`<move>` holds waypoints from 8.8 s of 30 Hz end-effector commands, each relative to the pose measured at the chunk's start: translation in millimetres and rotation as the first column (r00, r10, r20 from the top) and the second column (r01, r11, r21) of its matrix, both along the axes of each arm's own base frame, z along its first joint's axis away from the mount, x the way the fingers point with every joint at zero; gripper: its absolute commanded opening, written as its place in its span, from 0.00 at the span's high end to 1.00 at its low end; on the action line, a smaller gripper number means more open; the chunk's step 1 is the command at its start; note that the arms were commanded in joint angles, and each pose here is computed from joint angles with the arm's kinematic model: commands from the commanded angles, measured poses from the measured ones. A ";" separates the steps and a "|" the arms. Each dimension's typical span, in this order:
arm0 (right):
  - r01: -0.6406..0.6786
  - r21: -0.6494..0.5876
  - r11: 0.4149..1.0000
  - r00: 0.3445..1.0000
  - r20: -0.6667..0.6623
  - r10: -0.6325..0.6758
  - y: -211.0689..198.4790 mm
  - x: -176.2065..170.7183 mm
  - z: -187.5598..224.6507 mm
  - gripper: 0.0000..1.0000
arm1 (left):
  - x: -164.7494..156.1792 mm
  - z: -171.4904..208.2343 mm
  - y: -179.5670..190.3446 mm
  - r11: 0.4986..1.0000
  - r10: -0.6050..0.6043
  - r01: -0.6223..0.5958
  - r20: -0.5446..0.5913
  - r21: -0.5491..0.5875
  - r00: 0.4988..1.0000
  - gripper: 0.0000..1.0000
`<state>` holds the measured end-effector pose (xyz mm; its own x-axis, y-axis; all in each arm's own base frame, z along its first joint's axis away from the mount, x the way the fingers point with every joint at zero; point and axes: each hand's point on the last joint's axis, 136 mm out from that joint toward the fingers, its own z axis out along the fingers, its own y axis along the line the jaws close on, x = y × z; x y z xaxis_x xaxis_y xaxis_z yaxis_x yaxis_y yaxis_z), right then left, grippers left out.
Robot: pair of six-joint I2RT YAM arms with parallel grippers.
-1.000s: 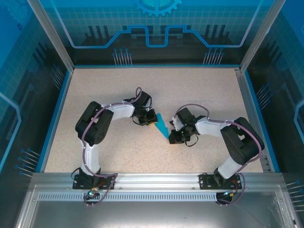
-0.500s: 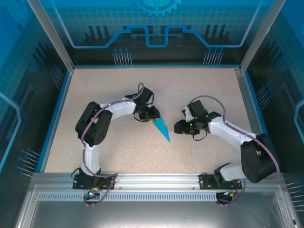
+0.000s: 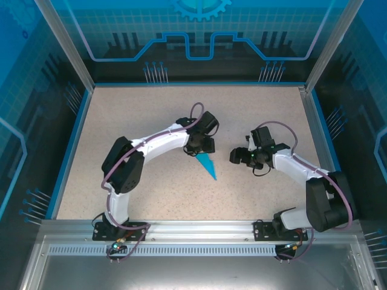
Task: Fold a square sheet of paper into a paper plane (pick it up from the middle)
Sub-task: Turn over a paper plane at the center of the table, then move the paper plane to the center of the table.
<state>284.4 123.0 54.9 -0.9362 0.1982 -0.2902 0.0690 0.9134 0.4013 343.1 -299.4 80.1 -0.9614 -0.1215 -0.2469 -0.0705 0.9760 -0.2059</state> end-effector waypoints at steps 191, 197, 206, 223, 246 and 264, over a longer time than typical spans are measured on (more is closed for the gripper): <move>-0.013 -0.157 0.988 0.989 -0.149 -0.010 105.4 -24.1 -36.6 0.76 | -7.7 -34.1 22.5 0.899 0.049 -0.037 0.017 -0.437 0.999 0.63; -0.015 -0.196 0.980 0.989 -0.144 -0.013 102.2 -21.6 -34.4 0.81 | -6.5 -19.5 73.7 0.930 0.206 -0.183 0.040 -0.320 0.978 0.48; -0.032 -0.256 0.966 0.988 -0.153 -0.008 101.0 -20.3 -37.9 0.86 | -12.9 -10.6 113.9 0.930 0.296 -0.272 0.063 -0.247 0.953 0.30; -0.058 -0.313 0.948 0.980 -0.201 -0.006 105.9 -24.6 -55.7 0.86 | -21.9 -10.8 144.7 0.932 0.348 -0.332 0.101 -0.145 0.932 0.07; -0.141 -0.336 0.931 0.990 -0.044 0.133 144.6 109.9 6.0 0.90 | -46.5 -10.4 224.3 0.884 0.467 -0.465 0.099 -0.045 0.879 0.01; -0.141 -0.366 0.920 0.985 -0.149 0.091 147.9 125.5 -39.5 0.75 | -43.9 -23.9 213.1 0.899 0.436 -0.434 0.047 -0.059 0.899 0.01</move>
<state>409.1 277.6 17.4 -0.9728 -0.0299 -0.2297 -0.0386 0.9987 0.0335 301.1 -86.7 60.8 -0.7796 -0.5512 -0.2975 -0.4827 0.8314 -0.2753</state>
